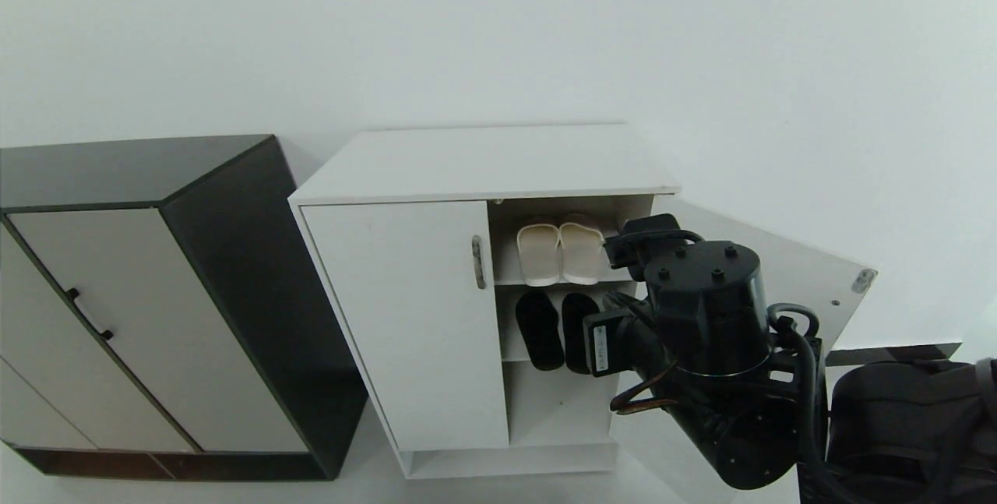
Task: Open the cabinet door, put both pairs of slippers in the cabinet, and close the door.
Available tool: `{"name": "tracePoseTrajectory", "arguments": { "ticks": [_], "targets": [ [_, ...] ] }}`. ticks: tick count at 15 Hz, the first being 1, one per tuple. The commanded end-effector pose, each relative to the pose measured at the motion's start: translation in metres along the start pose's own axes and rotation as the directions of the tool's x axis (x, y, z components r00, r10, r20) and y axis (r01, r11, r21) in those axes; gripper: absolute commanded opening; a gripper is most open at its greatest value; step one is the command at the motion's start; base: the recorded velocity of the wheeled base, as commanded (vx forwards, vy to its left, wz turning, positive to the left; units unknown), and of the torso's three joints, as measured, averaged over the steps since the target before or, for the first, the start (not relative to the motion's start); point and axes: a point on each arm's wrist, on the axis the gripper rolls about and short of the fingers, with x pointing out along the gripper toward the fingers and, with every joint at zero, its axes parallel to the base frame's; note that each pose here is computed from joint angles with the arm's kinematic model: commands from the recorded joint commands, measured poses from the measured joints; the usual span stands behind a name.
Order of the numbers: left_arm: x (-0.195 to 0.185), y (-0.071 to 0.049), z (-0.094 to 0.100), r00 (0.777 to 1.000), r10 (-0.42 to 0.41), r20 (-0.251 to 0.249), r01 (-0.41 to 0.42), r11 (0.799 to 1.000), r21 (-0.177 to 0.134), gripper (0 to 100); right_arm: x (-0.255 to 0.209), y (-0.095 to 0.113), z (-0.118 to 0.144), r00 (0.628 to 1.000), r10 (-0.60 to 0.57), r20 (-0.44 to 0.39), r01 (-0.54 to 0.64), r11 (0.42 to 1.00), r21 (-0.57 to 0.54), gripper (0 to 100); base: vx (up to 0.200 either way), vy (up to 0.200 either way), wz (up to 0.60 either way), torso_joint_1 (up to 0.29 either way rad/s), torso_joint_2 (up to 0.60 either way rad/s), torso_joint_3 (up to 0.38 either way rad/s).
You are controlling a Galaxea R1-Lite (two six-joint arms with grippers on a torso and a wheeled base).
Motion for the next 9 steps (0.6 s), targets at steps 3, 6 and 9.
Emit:
{"name": "tracePoseTrajectory", "arguments": {
  "ticks": [3,6,9],
  "targets": [
    [0.0001,0.0000,0.0001,1.000,0.000,-0.001,0.000,1.000,0.000,0,-0.0002,0.0000,0.0002,1.000,0.000,0.001,0.000,1.000,0.000,0,0.000,0.000,0.00,0.211,-0.52,-0.308],
    [0.0001,0.0000,0.0001,1.000,0.000,-0.001,0.000,1.000,0.000,0,-0.0036,-0.0010,-0.0002,1.000,0.006,0.001,-0.006,1.000,-0.001,0,0.000,0.000,0.00,0.232,-0.54,-0.316],
    [0.0001,0.0000,0.0001,1.000,0.000,-0.001,0.000,1.000,0.000,0,-0.0036,-0.0005,-0.0013,1.000,0.007,-0.003,-0.007,1.000,-0.006,0,0.000,0.000,0.00,0.136,-0.31,-0.178]
  ]
}}
